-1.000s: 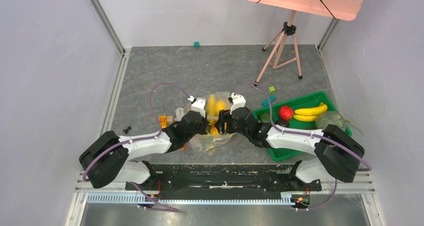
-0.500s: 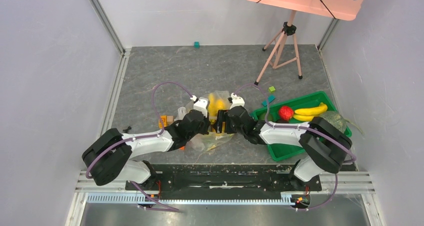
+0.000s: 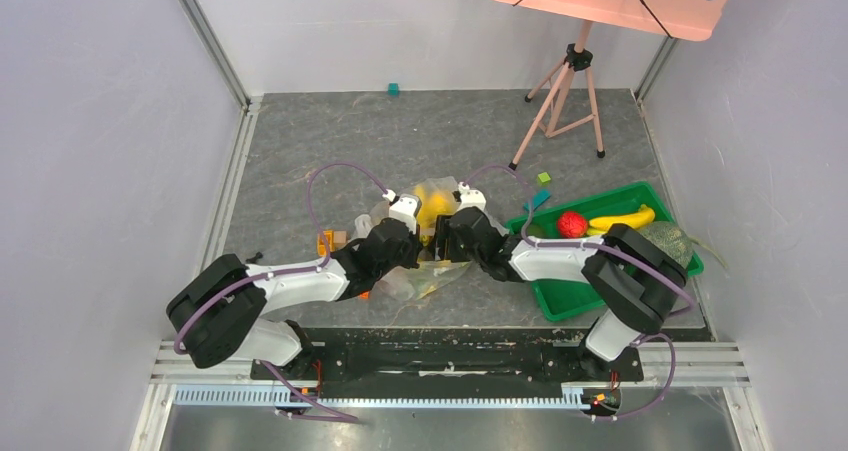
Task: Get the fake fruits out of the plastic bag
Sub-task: Take out the fake fruit from the plastic bag.
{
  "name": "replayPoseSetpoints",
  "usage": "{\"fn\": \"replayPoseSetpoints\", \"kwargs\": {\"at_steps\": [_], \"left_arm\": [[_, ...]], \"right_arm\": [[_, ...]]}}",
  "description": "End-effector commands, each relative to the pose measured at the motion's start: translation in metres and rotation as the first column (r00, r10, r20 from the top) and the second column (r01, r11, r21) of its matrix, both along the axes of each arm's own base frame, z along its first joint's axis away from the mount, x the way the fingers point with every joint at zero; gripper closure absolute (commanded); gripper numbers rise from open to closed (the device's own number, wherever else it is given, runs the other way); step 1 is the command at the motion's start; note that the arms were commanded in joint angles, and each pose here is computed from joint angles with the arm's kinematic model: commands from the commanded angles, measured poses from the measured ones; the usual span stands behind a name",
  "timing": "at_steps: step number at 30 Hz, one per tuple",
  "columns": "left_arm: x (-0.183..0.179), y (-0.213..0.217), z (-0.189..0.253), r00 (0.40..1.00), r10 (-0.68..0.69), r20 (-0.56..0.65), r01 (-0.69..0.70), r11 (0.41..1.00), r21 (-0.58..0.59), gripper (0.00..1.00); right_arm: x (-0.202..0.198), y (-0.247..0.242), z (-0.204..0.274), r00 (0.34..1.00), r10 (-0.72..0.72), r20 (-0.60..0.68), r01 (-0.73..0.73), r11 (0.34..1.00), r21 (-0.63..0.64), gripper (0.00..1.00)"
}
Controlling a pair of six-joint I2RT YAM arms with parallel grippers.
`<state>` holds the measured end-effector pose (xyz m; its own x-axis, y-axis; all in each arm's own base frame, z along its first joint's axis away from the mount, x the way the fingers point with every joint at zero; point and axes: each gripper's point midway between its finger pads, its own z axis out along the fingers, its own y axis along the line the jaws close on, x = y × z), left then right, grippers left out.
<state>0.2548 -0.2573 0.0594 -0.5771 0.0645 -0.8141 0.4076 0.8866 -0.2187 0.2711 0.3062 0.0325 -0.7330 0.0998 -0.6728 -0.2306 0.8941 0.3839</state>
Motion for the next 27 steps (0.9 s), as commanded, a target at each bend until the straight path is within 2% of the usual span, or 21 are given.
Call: {"fn": "replayPoseSetpoints", "kwargs": {"at_steps": [1, 7, 15, 27], "left_arm": [[0.009, -0.005, 0.011, 0.999, -0.012, 0.04, 0.011, 1.0, 0.015, 0.98], [0.011, -0.003, 0.007, 0.999, 0.003, 0.032, -0.005, 0.999, 0.038, 0.98], [0.012, -0.001, 0.007, 0.999, 0.014, 0.035, -0.015, 0.999, 0.042, 0.98], [0.012, 0.002, 0.007, 0.999, 0.028, 0.035, -0.029, 0.998, 0.051, 0.98]], "right_arm": [[0.006, -0.017, 0.023, 0.996, -0.017, 0.087, 0.02, 0.999, -0.029, 0.55], [-0.005, -0.017, 0.069, 0.983, 0.058, 0.175, -0.067, 0.997, 0.044, 0.55], [-0.025, -0.016, 0.106, 0.969, 0.125, 0.213, -0.155, 0.98, 0.129, 0.55], [-0.045, -0.036, 0.179, 0.932, 0.129, 0.339, -0.208, 0.956, 0.207, 0.55]]}}
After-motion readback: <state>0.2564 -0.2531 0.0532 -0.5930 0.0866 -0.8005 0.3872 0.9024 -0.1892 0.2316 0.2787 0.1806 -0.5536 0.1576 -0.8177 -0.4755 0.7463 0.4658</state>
